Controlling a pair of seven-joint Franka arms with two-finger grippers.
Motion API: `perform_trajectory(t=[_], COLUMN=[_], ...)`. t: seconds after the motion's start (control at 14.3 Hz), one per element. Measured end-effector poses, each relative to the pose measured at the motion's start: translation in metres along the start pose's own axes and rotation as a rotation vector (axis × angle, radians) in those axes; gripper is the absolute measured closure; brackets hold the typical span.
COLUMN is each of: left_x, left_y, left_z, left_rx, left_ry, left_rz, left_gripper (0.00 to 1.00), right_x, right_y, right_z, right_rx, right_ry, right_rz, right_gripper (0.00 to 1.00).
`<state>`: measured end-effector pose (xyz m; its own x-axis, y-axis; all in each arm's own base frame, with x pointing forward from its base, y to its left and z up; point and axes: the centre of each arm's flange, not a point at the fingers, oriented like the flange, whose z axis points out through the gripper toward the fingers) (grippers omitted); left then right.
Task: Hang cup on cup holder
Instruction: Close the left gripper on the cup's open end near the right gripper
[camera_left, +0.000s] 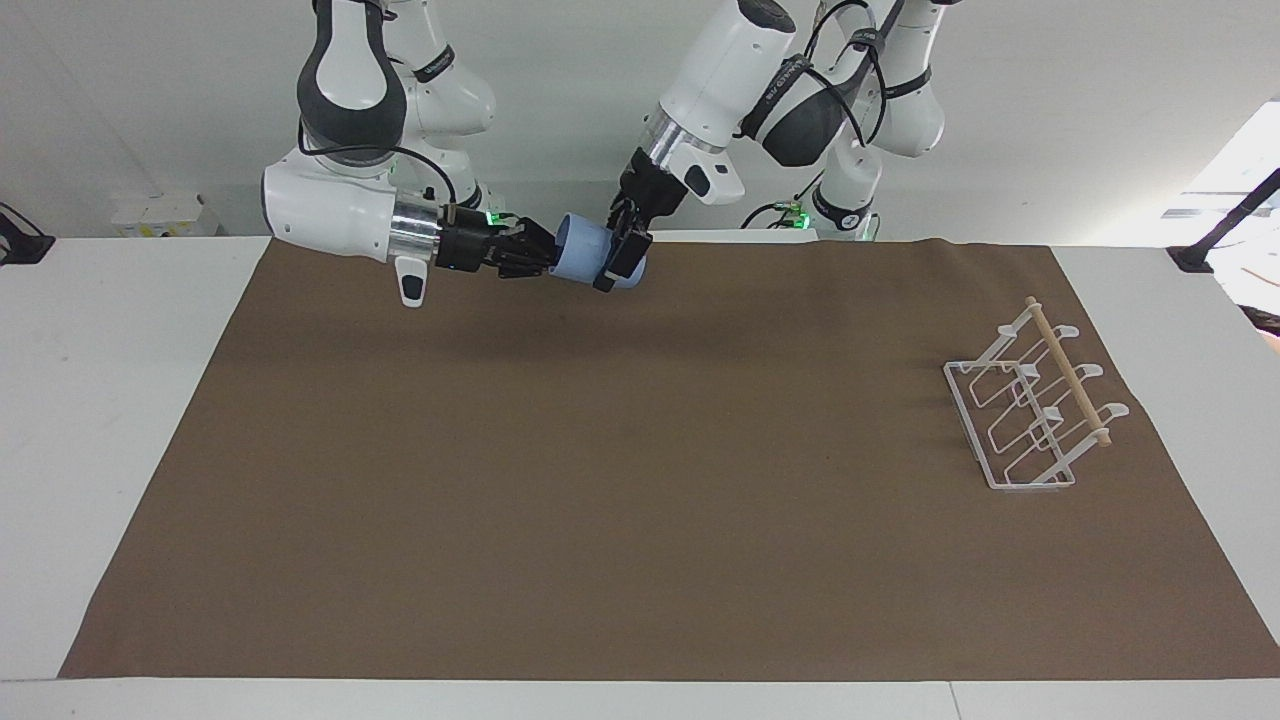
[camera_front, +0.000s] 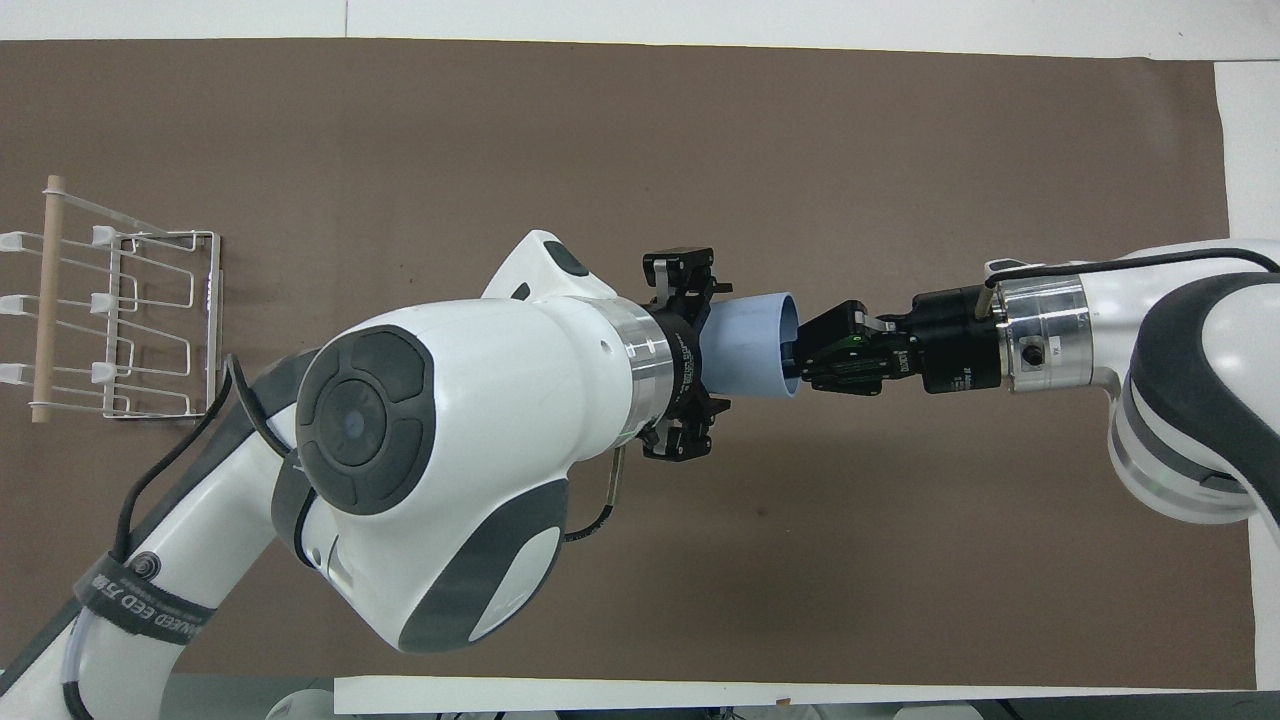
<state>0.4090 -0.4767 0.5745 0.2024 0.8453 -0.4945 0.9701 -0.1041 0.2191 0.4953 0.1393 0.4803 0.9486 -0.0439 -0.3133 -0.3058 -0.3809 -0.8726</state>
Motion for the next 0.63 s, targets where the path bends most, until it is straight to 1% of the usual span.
perform_trajectory(t=[0.14, 0.21, 0.28, 0.63], left_x=[-0.0053, -0.0054, -0.0053, -0.0053], left_y=[-0.0029, -0.0026, -0.0024, -0.0025], left_z=[0.0037, 0.0049, 0.0053, 0.0055], left_rx=[0.006, 0.005, 0.005, 0.005], left_ry=[-0.002, -0.002, -0.003, -0.002], left_rz=[0.005, 0.002, 0.000, 0.001], left_gripper=[0.02, 0.15, 0.20, 0.20], right_x=[0.0000, -0.0004, -0.0001, -0.0001], right_y=[0.0000, 0.0014, 0.0023, 0.0026], right_z=[0.0000, 0.0004, 0.0004, 0.0004], right_rx=[0.000, 0.000, 0.002, 0.002], right_ry=[0.000, -0.003, 0.000, -0.001], right_rz=[0.000, 0.003, 0.014, 0.016], right_gripper=[0.95, 0.95, 0.95, 0.95])
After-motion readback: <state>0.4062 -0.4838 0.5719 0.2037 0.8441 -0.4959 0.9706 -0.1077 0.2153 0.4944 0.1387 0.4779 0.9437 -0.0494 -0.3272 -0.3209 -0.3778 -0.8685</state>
